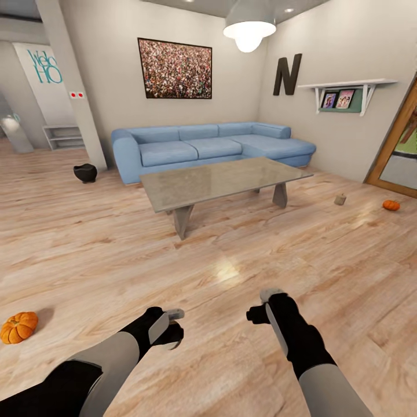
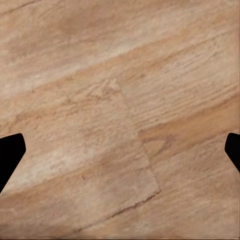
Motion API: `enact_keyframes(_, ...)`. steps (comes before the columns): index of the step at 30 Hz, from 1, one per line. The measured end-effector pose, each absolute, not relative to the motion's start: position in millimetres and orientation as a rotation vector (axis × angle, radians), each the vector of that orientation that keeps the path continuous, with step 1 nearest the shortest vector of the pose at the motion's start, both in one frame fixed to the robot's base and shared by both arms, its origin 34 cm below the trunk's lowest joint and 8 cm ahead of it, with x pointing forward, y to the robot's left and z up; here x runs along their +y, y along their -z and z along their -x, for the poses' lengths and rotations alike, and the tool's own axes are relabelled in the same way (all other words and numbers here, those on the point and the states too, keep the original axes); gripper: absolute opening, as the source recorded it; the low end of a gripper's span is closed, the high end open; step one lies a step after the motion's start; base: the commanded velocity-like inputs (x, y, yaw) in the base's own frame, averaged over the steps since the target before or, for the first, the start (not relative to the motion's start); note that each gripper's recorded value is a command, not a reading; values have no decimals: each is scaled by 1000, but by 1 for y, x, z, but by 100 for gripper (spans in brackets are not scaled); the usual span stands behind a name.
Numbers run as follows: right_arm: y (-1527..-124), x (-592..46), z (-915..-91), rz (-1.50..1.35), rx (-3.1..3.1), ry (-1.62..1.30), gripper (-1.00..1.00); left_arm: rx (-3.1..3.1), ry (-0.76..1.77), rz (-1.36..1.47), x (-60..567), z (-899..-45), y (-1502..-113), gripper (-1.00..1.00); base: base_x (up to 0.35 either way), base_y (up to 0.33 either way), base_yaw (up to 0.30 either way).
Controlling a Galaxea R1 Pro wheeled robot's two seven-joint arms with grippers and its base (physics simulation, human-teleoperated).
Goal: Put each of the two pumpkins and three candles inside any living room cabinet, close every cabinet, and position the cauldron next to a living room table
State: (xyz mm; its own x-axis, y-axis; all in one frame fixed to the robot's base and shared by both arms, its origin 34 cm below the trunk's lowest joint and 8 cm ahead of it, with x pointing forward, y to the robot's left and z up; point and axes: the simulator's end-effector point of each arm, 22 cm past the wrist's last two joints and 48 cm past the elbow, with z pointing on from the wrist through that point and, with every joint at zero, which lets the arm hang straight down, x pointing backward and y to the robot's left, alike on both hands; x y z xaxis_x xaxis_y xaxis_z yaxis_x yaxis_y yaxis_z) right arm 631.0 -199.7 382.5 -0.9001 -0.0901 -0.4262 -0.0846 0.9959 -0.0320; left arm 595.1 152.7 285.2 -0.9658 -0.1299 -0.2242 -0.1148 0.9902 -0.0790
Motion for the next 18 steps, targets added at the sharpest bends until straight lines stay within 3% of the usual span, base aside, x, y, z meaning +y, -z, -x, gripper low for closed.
enact_keyframes(18,-379,-198,-623,133,2719,14,100,2888,88,180,152,-598,-294,-100,0,0,0)
